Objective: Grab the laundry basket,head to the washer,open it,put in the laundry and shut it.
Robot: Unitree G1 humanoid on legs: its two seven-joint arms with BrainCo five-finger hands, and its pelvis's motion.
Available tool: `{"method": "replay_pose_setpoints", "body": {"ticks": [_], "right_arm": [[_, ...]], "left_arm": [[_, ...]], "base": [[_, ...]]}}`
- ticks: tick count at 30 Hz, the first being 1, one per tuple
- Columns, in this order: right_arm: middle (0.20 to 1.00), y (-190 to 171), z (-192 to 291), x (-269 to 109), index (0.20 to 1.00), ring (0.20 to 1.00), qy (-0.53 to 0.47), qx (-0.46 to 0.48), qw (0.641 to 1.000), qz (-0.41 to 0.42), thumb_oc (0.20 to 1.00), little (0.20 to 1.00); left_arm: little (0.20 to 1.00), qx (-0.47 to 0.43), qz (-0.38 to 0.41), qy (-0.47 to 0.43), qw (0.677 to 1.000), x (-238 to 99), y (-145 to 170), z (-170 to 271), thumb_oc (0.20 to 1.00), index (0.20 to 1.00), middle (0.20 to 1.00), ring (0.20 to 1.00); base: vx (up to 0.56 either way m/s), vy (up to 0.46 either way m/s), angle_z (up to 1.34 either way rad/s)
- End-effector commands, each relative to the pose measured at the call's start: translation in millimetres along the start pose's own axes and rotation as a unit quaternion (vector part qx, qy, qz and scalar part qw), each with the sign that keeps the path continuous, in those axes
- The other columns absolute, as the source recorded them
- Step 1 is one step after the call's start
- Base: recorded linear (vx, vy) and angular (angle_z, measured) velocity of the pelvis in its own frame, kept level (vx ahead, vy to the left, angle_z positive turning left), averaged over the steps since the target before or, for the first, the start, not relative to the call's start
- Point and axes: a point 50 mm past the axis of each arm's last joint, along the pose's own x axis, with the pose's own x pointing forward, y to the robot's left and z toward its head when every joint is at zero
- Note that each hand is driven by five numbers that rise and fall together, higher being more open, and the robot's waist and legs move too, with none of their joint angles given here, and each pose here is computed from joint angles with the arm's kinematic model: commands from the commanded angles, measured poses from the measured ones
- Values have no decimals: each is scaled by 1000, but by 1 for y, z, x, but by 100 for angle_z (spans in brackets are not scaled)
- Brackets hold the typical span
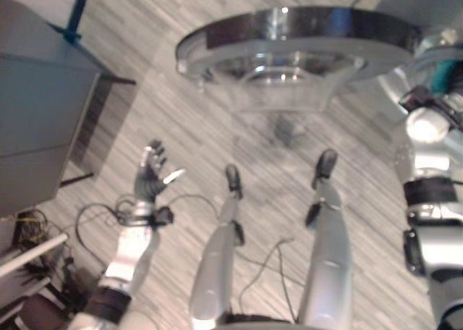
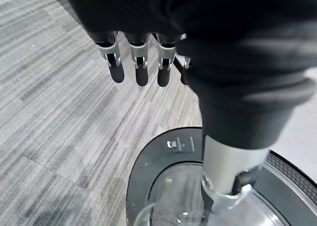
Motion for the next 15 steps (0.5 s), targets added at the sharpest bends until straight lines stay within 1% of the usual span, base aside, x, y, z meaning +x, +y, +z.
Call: {"method": "replay_pose_setpoints", "body": {"ticks": [1, 3, 5, 7, 9, 10, 11, 12, 13, 14, 15], "right_arm": [[200, -26, 87, 58, 200, 200, -146, 34, 985, -83, 200, 200], [200, -32, 87, 66, 200, 200, -136, 31, 986, -96, 200, 200], [200, -62, 81, 87, 200, 200, -84, 9, 983, -161, 200, 200], [200, -89, 77, 99, 200, 200, -39, 25, 974, -221, 200, 200], [200, -116, 78, 107, 200, 200, -3, 64, 959, -275, 200, 200], [200, -128, 82, 110, 200, 200, 2, 82, 951, -300, 200, 200], [200, -136, 91, 113, 200, 200, -7, 109, 944, -311, 200, 200], [200, -140, 101, 115, 200, 200, -29, 114, 942, -313, 200, 200], [369, -136, 106, 115, 369, 369, -48, 104, 948, -298, 369, 369], [1000, -130, 106, 113, 1000, 1000, -65, 91, 956, -272, 1000, 1000], [1000, -125, 101, 112, 1000, 1000, -64, 81, 964, -246, 1000, 1000]], "left_arm": [[1000, 27, 3, -36, 999, -1, 11, 14, 1000, 1000, 1000, 1000], [1000, 26, 6, -35, 999, -2, 12, 14, 1000, 1000, 1000, 1000], [1000, 26, 18, -24, 999, -6, 18, 12, 1000, 1000, 1000, 1000], [1000, 30, 27, -20, 999, -9, 22, 12, 1000, 1000, 1000, 1000], [1000, 33, 40, -10, 999, -14, 28, 11, 1000, 1000, 1000, 1000], [1000, 34, 42, -5, 999, -16, 29, 10, 1000, 1000, 1000, 1000], [1000, 32, 45, -2, 999, -19, 29, 9, 1000, 1000, 1000, 1000], [1000, 27, 40, 6, 999, -23, 28, 6, 1000, 1000, 1000, 1000], [1000, 21, 37, 13, 999, -25, 26, 3, 1000, 1000, 1000, 1000], [1000, 17, 29, 18, 999, -25, 23, -1, 1000, 1000, 1000, 1000], [1000, 14, 21, 16, 1000, -24, 20, -1, 1000, 1000, 1000, 1000]], "base": [[19, -76, 7], [10, -57, 5], [12, -117, 3], [17, -95, 2], [19, -56, 1], [22, -59, -1], [24, -43, -2], [24, -54, -3], [16, -59, -6], [9, -70, -10], [3, -46, -11]]}}
